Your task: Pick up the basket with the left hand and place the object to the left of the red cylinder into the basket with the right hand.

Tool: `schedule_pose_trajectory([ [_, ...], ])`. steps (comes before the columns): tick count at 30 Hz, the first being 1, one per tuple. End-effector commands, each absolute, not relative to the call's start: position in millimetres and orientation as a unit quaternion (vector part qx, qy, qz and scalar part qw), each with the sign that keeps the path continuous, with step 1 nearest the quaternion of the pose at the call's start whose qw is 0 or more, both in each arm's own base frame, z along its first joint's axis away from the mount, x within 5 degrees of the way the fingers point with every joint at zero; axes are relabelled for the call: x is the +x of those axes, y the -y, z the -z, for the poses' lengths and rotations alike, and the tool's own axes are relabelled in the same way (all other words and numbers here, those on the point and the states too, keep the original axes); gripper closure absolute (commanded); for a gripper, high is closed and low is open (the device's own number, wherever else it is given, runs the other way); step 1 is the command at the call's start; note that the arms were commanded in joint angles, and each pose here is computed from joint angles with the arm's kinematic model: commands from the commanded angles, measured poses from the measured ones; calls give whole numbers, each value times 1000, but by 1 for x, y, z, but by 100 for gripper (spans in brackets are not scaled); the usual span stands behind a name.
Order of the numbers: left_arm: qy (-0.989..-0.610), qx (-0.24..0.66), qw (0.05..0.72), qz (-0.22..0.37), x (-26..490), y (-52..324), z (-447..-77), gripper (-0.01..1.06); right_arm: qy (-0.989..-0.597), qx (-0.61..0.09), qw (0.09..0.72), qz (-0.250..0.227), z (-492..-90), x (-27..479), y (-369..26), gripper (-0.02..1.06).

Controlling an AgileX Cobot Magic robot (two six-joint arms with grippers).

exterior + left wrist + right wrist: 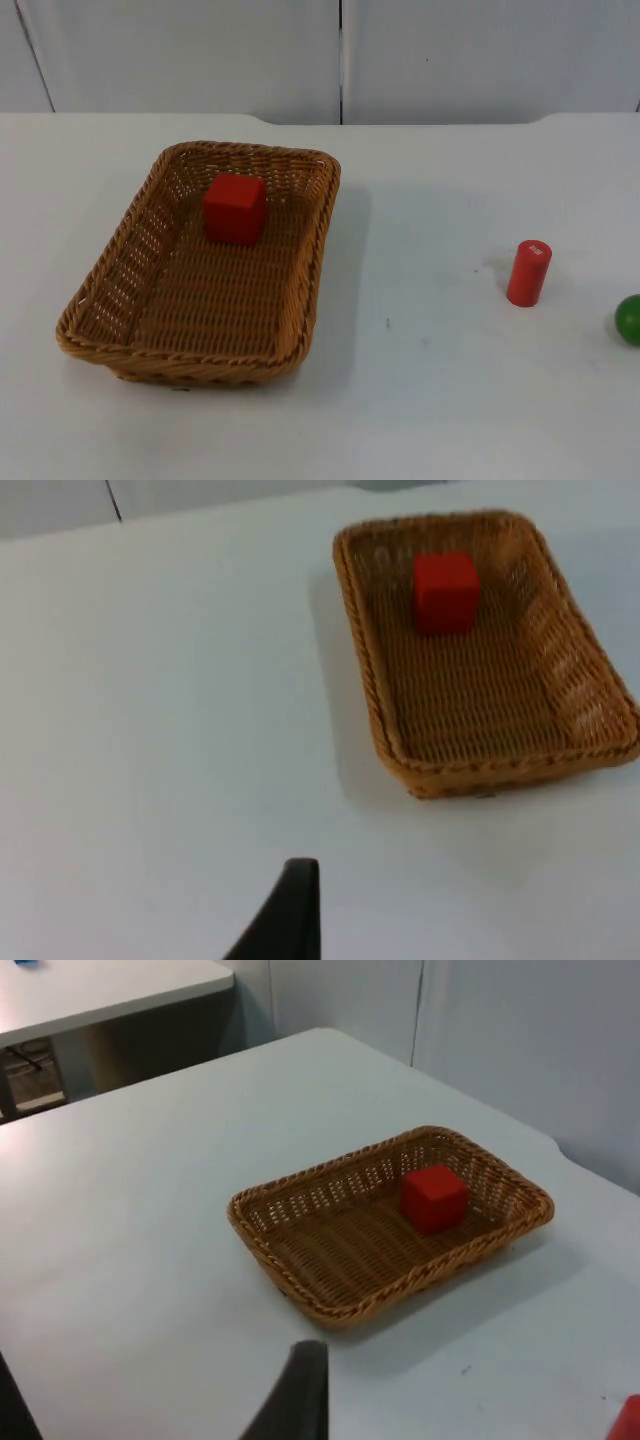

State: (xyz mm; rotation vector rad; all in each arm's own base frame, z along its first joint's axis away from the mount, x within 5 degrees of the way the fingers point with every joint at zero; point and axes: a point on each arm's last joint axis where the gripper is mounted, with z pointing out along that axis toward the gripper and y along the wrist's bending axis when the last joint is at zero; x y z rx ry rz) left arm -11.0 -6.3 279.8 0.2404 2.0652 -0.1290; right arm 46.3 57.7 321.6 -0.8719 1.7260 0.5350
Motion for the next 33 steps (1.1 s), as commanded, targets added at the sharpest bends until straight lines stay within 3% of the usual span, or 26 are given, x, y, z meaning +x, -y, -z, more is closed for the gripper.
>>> schedule_pose_trajectory([
  [1, -850, 94, 517, 47, -7, 5, -278, 10, -728, -369, 532, -223, -319, 40, -53, 20],
  [21, -857, 55, 511, 36, -5, 0, -274, 10, -724, -329, 563, -227, -306, -11, -5, 20],
  [30, -857, 55, 511, 36, -5, 0, -274, 10, -795, -294, 500, -179, -287, -9, 6, 20],
  [33, -857, 55, 511, 36, -5, 0, -274, 10, -802, -289, 493, -173, -283, -7, 6, 20],
])
